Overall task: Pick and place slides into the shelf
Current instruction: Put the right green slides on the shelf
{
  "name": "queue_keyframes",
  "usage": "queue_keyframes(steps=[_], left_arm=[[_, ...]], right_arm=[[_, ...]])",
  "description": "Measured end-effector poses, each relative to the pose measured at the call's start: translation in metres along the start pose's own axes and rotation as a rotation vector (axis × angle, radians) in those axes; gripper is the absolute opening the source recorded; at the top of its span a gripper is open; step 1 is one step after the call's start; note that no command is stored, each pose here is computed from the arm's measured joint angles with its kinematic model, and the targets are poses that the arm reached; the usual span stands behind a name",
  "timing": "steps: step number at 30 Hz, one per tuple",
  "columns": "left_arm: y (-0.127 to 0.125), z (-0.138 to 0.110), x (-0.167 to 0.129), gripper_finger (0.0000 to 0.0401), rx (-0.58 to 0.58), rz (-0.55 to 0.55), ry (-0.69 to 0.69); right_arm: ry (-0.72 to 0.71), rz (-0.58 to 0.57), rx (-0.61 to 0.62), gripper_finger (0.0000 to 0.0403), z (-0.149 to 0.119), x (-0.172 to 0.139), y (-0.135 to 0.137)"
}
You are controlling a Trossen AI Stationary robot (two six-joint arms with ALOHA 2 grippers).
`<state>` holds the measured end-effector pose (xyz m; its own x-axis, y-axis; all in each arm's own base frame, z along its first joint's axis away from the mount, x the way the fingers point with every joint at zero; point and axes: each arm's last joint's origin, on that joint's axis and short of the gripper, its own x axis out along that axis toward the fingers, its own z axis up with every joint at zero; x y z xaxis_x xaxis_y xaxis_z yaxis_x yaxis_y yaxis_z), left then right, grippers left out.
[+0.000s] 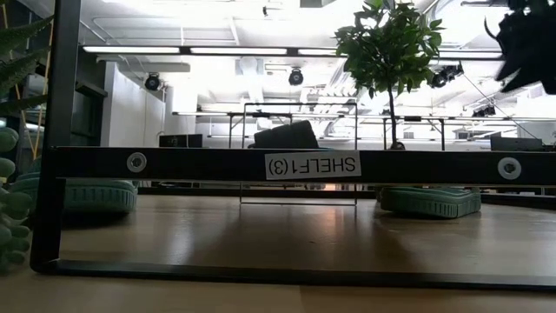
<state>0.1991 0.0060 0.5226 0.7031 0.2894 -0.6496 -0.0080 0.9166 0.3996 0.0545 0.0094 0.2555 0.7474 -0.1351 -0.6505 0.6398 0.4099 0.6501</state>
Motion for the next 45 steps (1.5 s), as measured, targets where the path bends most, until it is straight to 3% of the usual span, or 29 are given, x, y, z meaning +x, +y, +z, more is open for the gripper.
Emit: queue_keyframes(steps=[10,14,18,29,45], left_arm=[[0.000,0.000,0.000,0.0067,-0.004,0.003,0.001],[0.000,0.001,0.001,0.0067,-0.003,0.003,0.004],[0.000,0.001,0.002,0.0067,-0.002,0.003,0.006],[-0.002,0.004,0.008,0.0067,0.005,0.000,0.021],[-0.002,0.005,0.011,0.0067,0.008,-0.018,0.021]], right_arm=[[-0.101,-0.033,0.068,0.0141,0.004,0.013,0.000],[-0.168,-0.092,0.039,0.0141,0.009,0.016,0.000],[-0.129,-0.131,0.026,0.0140,0.012,0.017,-0.003],[-0.172,-0.130,0.025,0.0140,0.028,0.020,-0.003],[0.073,-0.190,-0.069,0.0140,0.066,0.060,-0.012]])
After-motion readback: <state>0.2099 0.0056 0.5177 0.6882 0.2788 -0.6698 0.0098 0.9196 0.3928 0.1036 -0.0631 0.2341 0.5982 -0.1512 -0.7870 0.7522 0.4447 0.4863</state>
